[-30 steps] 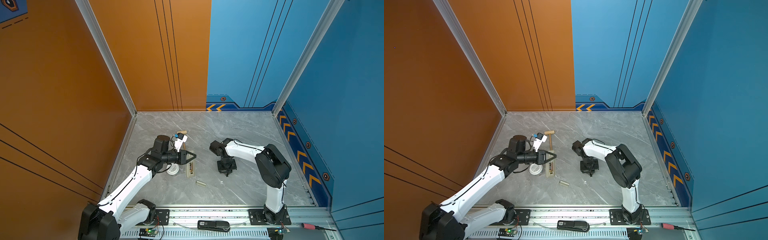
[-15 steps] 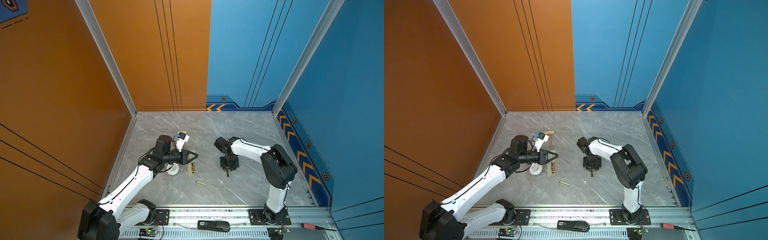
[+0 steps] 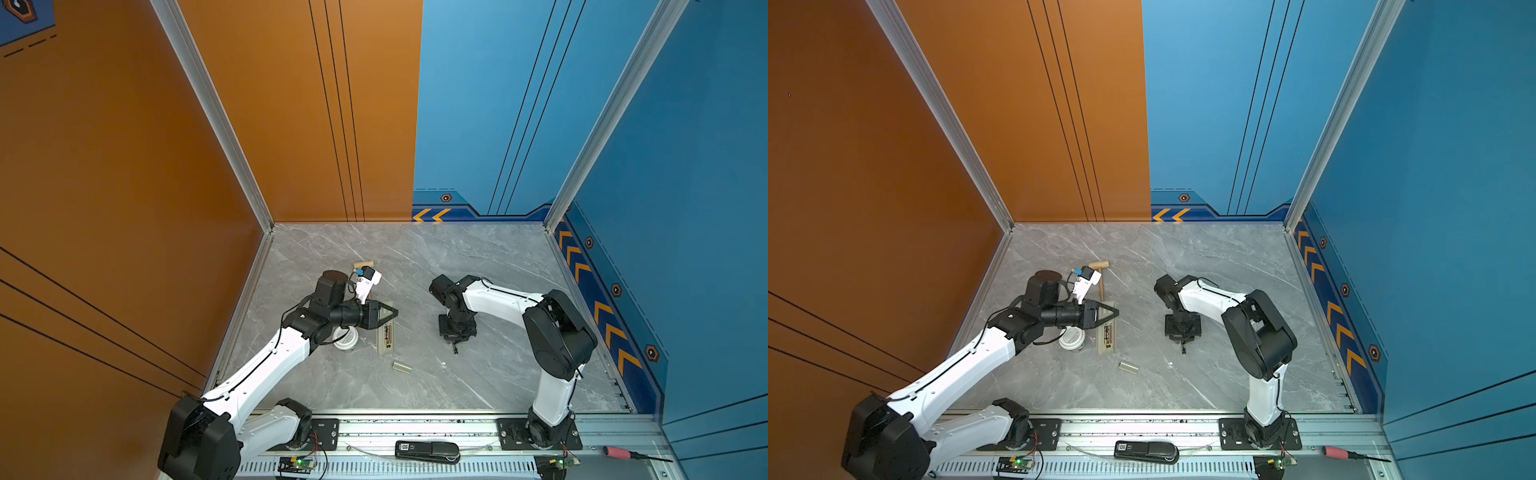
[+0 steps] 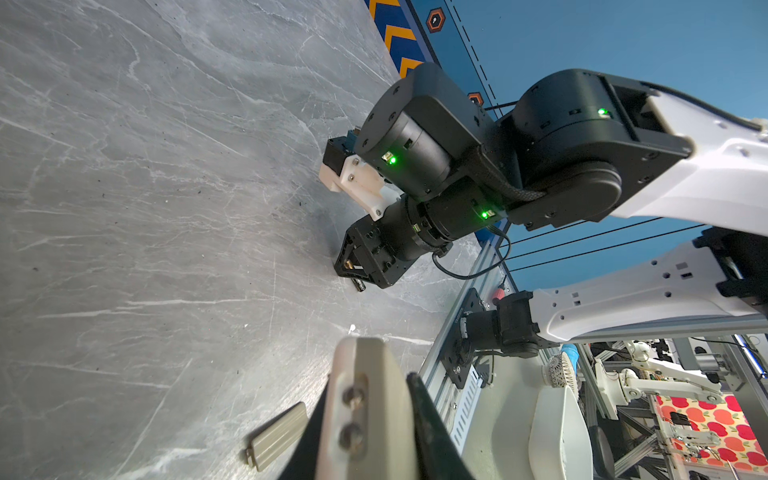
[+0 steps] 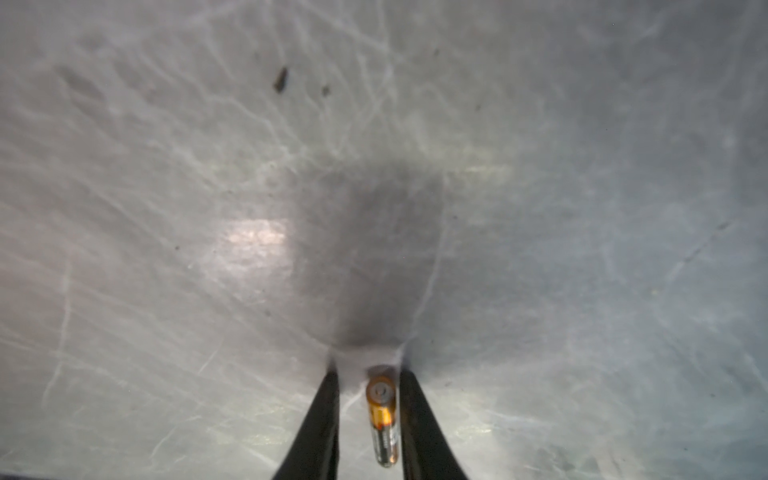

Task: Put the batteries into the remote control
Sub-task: 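Lift the battery with the right gripper and carry it toward the remote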

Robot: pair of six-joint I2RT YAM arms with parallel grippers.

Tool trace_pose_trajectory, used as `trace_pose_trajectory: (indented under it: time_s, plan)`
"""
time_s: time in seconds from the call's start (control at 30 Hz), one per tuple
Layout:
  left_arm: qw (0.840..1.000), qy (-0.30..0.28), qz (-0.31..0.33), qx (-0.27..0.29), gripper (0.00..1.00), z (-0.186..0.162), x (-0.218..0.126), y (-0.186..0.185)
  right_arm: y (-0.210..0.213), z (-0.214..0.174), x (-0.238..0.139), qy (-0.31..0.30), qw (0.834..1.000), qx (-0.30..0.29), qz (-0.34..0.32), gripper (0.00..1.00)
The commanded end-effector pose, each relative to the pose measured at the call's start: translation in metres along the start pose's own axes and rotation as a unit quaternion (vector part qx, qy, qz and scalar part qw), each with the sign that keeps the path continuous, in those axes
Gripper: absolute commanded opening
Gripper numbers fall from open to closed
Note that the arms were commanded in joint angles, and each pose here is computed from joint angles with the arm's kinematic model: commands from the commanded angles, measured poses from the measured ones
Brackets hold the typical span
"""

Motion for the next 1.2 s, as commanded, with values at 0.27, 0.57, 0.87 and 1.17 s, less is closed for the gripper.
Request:
trace_pose_trajectory:
  time_s: [0.27,0.57,0.87,1.17]
  plan:
    - [0.999,-0.034,-0.026,0.015,0.0,0.022,0.003,-0.01,-0.025,-0.007,0.015,-0.002,0.999,-0.01,-0.048,0.07]
    - [0.996,-0.065,-0.053,-0.004,0.0,0.035,0.007,-0.01,0.003,-0.011,-0.041,-0.112,0.99,-0.081,0.038,0.0]
    - [0.998,-0.062,-0.02,-0.024,0.0,0.042,0.008,-0.001,0.01,-0.029,-0.134,-0.222,0.955,-0.07,0.182,0.0]
    - [0.996,-0.066,-0.021,-0.053,0.0,0.055,0.012,-0.007,0.056,-0.052,-0.248,-0.31,0.883,-0.137,0.326,0.0]
Point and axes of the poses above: each gripper's point midway between its finger pads, its own x axis out along the fingers, its own y axis along the line the jaws close on, z = x × y, the point moved 6 cm from there along -x, back along the fingers, and after that the axes turned 12 degrees about x, right-handed, at the moved point
